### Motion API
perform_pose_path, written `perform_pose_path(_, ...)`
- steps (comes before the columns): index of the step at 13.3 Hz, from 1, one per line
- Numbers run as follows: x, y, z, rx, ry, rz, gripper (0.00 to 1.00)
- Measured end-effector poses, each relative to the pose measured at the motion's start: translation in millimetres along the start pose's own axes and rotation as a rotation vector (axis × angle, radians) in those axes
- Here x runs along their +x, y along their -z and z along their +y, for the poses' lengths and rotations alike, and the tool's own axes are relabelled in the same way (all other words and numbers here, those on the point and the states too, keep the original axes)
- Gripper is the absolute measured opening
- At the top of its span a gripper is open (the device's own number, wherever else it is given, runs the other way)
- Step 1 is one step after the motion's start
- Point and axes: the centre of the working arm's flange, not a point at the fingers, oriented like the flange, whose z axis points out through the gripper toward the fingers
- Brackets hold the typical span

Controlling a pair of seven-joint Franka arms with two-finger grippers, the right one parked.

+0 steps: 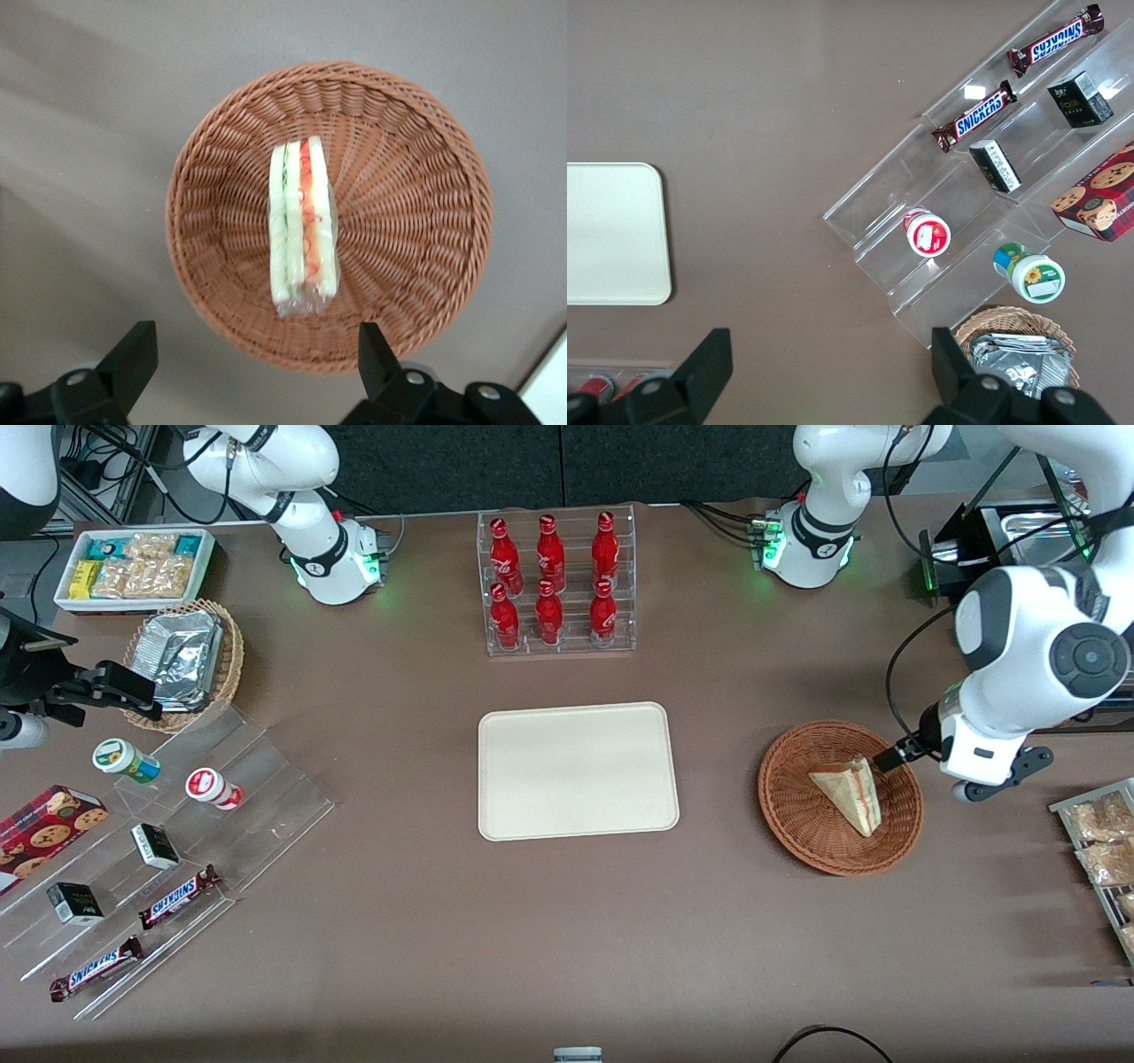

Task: Place sandwich from basket to tray
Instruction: 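Lower the open left gripper around the sandwich and close it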

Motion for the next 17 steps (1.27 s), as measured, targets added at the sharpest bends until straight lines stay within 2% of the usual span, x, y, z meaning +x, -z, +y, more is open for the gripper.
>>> perform_pose_path(3,-1,-33,2,-0.025,0.064,0.026,1.00)
perform_pose_path(13,-1,-87,13,-0.058,0.123,0.041,1.00)
perform_pose_path(17,-9,-106,14,-0.045,0.115,0.019,1.00)
